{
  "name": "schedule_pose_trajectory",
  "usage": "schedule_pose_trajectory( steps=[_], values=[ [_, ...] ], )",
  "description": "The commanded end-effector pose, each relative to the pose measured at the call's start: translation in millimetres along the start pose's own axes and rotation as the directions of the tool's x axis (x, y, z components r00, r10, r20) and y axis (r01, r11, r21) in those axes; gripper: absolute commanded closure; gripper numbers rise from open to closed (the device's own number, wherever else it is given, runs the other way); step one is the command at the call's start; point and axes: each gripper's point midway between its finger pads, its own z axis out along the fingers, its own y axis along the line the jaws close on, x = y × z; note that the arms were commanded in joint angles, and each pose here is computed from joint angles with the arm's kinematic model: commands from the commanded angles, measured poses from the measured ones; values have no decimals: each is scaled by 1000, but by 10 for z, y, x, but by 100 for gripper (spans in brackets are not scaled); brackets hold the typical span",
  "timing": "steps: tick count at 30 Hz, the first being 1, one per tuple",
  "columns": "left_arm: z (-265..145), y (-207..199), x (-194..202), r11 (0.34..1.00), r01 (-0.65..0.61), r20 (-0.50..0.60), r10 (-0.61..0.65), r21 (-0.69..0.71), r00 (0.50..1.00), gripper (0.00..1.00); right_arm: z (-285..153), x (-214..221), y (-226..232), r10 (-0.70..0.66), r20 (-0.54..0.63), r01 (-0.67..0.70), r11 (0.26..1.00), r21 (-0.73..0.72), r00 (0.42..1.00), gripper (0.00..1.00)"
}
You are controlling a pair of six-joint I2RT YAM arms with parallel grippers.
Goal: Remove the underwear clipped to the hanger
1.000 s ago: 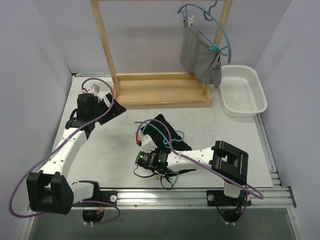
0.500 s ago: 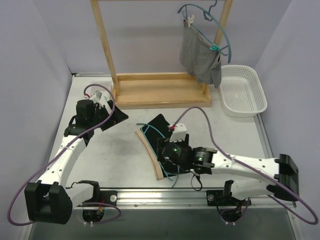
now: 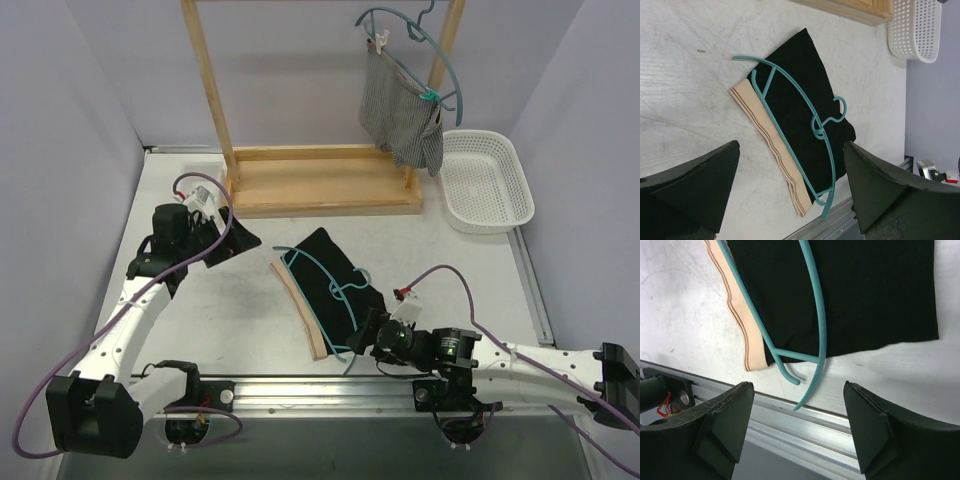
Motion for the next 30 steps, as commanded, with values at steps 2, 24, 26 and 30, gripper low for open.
schedule_pose_trajectory(
  steps=[2, 24, 26, 30],
  values=[
    [-37, -16, 75, 1000, -21, -11, 22, 20, 1000, 6, 95, 142, -46, 105, -36, -105, 994, 9, 994, 27],
    [-62, 56, 215, 1000, -14, -28, 15, 22, 999, 6, 439, 538, -353, 101, -128, -86, 989, 117, 987, 81],
    [-54, 68, 238, 1000, -10, -35, 11, 22, 999, 6, 384, 527, -424, 85, -129, -67, 988, 136, 988, 95],
    [-32, 71, 243, 1000, -4, -35, 5, 28, 999, 6, 304, 403, -355, 54, -97, -42, 992, 118, 994, 100]
  ],
)
